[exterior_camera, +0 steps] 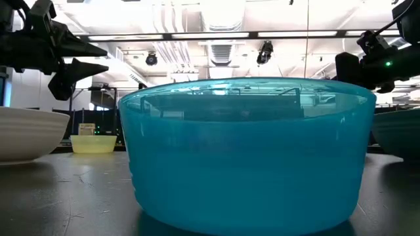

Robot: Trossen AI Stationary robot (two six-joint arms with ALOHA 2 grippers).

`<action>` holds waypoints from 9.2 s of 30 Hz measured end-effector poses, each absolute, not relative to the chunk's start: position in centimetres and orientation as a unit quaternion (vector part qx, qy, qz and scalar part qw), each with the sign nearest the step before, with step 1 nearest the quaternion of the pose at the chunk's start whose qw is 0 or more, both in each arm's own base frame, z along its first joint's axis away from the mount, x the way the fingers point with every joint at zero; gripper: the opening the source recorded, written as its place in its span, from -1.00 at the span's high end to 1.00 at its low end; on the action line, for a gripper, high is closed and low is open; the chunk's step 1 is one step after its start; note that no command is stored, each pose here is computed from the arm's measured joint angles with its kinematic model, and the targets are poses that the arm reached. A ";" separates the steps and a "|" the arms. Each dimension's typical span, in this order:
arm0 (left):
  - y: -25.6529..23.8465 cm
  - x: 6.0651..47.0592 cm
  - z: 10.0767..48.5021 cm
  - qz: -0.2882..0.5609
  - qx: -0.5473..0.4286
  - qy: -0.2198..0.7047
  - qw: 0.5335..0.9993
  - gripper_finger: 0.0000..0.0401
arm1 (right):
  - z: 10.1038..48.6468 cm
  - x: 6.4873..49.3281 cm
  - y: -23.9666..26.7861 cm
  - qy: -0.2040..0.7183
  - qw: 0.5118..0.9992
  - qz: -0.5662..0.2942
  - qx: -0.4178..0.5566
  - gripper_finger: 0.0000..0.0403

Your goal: Place and stack bowls onto a shelf

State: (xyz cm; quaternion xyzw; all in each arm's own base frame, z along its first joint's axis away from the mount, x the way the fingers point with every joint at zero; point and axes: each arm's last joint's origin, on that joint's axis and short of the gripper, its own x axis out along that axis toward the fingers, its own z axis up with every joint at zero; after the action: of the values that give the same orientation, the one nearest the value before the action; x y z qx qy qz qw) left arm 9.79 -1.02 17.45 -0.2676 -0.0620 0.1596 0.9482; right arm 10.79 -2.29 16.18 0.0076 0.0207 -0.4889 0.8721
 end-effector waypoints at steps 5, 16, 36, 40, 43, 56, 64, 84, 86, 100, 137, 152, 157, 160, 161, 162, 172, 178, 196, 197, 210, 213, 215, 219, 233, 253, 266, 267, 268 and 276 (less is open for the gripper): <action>-1.0 9.8 17.5 0.160 -0.268 -0.062 0.948 0.24 | 16.2 10.8 -2.3 0.021 0.872 -0.489 0.008 0.59; -1.0 9.8 17.5 0.160 -0.268 -0.062 0.948 0.24 | 16.2 10.8 -2.3 0.021 0.872 -0.489 0.008 0.59; -1.0 9.8 17.5 0.160 -0.268 -0.062 0.948 0.24 | 16.2 10.8 -2.3 0.021 0.872 -0.489 0.008 0.59; -1.0 9.8 17.5 0.160 -0.268 -0.062 0.948 0.24 | 16.2 10.8 -2.3 0.021 0.872 -0.489 0.008 0.59; -1.0 9.8 17.5 0.160 -0.268 -0.062 0.948 0.24 | 16.2 10.8 -2.3 0.020 0.872 -0.489 0.008 0.59; -1.0 9.8 17.5 0.160 -0.268 -0.062 0.948 0.24 | 16.3 10.8 -2.3 -0.065 0.858 -0.485 0.155 0.59; -1.0 9.8 17.5 0.160 -0.268 -0.062 0.948 0.24 | 16.2 10.9 -2.2 -0.062 0.865 -0.473 0.156 0.59; -1.0 9.8 17.5 0.159 -0.268 -0.063 0.948 0.24 | 16.2 10.9 -2.2 -0.058 0.871 -0.463 0.157 0.59; -1.0 9.8 17.5 0.159 -0.268 -0.063 0.948 0.24 | 16.3 10.9 -2.2 -0.060 0.871 -0.462 0.156 0.59; -1.0 9.8 17.5 0.159 -0.268 -0.063 0.948 0.24 | 16.5 10.9 -2.2 -0.054 0.875 -0.463 0.133 0.59; -0.5 9.6 17.7 0.243 -0.232 -0.087 0.938 0.24 | 16.5 11.2 -2.0 -0.078 0.883 -0.419 0.197 0.59; -0.4 9.3 19.2 0.247 -0.181 -0.134 0.943 0.24 | 19.7 11.7 -1.8 -0.097 0.917 -0.351 0.161 0.59; -0.4 9.3 19.3 0.248 -0.176 -0.138 0.942 0.24 | 21.5 11.7 -1.8 -0.105 0.923 -0.348 0.130 0.59; -0.4 9.3 19.3 0.250 -0.168 -0.137 0.944 0.24 | 22.2 11.7 -1.7 -0.107 0.925 -0.346 0.113 0.59; -0.4 9.3 19.4 0.250 -0.170 -0.140 0.943 0.24 | 22.4 11.7 -1.7 -0.108 0.928 -0.339 0.112 0.59; -0.4 9.2 19.5 0.249 -0.174 -0.145 0.942 0.24 | 22.5 11.8 -1.7 -0.109 0.931 -0.331 0.110 0.59; -0.4 8.9 20.8 0.229 -0.159 -0.190 0.941 0.24 | 23.9 11.7 -1.7 -0.084 0.931 -0.343 0.092 0.59; -0.3 8.5 22.2 0.237 -0.123 -0.195 0.944 0.24 | 24.9 11.1 -1.8 0.057 0.913 -0.382 0.129 0.59; 0.2 7.1 26.6 0.265 -0.131 -0.188 0.937 0.24 | 29.1 13.0 -1.1 0.300 0.866 -0.340 0.212 0.59; 0.3 7.0 26.8 0.265 -0.131 -0.184 0.937 0.24 | 29.1 13.1 -1.1 0.312 0.861 -0.339 0.215 0.59; 0.5 6.1 28.4 0.267 -0.122 -0.143 0.945 0.24 | 29.0 15.7 -0.9 0.409 0.795 -0.381 0.235 0.59; 0.6 5.9 28.6 0.268 -0.115 -0.131 0.948 0.24 | 29.0 16.8 -1.0 0.440 0.777 -0.393 0.220 0.62; 0.6 5.7 28.9 0.268 -0.112 -0.126 0.948 0.24 | 29.1 17.2 -1.2 0.465 0.759 -0.405 0.209 0.67; 0.7 5.4 29.3 0.269 -0.109 -0.120 0.950 0.24 | 29.3 17.9 -1.8 0.505 0.727 -0.425 0.189 0.79; 1.1 4.3 30.3 0.298 -0.091 -0.089 0.946 0.24 | 27.2 18.4 -7.9 0.626 0.647 -0.370 0.229 0.36; 1.1 4.3 30.0 0.300 -0.087 -0.078 0.947 0.24 | 23.3 21.4 -11.3 0.719 0.648 -0.238 0.083 0.25; 1.1 4.3 30.0 0.300 -0.085 -0.075 0.947 0.24 | 24.6 21.2 -11.5 0.656 0.705 -0.256 0.081 0.33; 1.1 4.3 30.0 0.301 -0.085 -0.075 0.947 0.24 | 24.9 21.4 -11.6 0.641 0.718 -0.259 0.076 0.33; 1.1 4.3 30.0 0.300 -0.085 -0.075 0.947 0.24 | 25.2 21.5 -11.6 0.626 0.731 -0.261 0.072 0.34; 1.1 4.3 30.0 0.300 -0.090 -0.077 0.946 0.24 | 26.2 22.7 -12.0 0.552 0.792 -0.247 0.077 0.34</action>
State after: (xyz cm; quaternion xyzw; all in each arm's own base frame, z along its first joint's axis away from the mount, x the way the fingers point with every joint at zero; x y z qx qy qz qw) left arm 4.29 1.14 29.98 -0.0899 -0.0773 0.3002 0.9465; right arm 22.67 -11.98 26.15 0.0768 0.5523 -0.2472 0.7924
